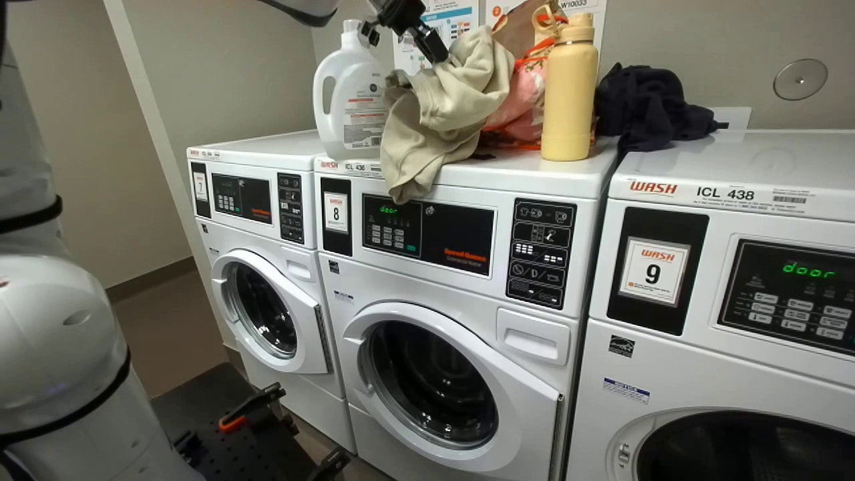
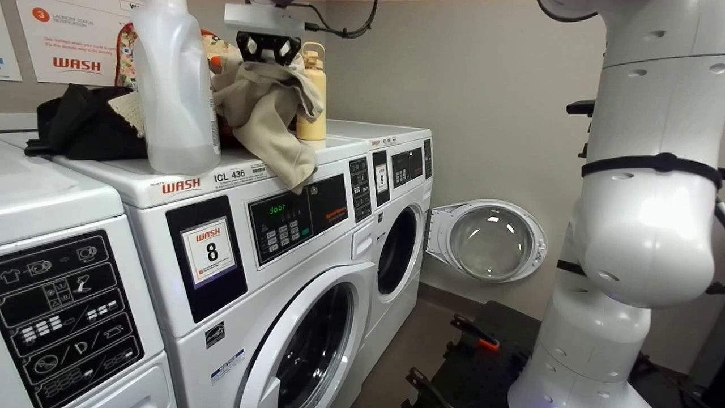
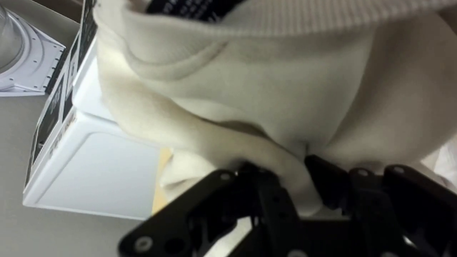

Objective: Put the beige sweatshirt in the bag

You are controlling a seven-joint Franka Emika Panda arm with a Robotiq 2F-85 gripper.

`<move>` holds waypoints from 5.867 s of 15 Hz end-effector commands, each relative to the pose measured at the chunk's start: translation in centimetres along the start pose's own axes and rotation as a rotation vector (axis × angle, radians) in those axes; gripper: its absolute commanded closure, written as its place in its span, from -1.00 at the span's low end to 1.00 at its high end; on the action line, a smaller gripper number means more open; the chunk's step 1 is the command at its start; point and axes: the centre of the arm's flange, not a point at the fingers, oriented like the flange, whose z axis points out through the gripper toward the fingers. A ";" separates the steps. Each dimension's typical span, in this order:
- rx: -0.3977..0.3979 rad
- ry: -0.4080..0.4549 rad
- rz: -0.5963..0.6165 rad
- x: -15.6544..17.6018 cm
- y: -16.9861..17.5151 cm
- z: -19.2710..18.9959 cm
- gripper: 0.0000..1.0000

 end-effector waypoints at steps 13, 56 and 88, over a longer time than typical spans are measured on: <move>0.104 0.413 0.104 11.1 -7.9 -8.5 0.90; 0.482 0.549 -0.189 15.8 -5.1 -7.0 0.59; 0.649 0.961 -0.103 24.2 -6.4 -6.2 0.90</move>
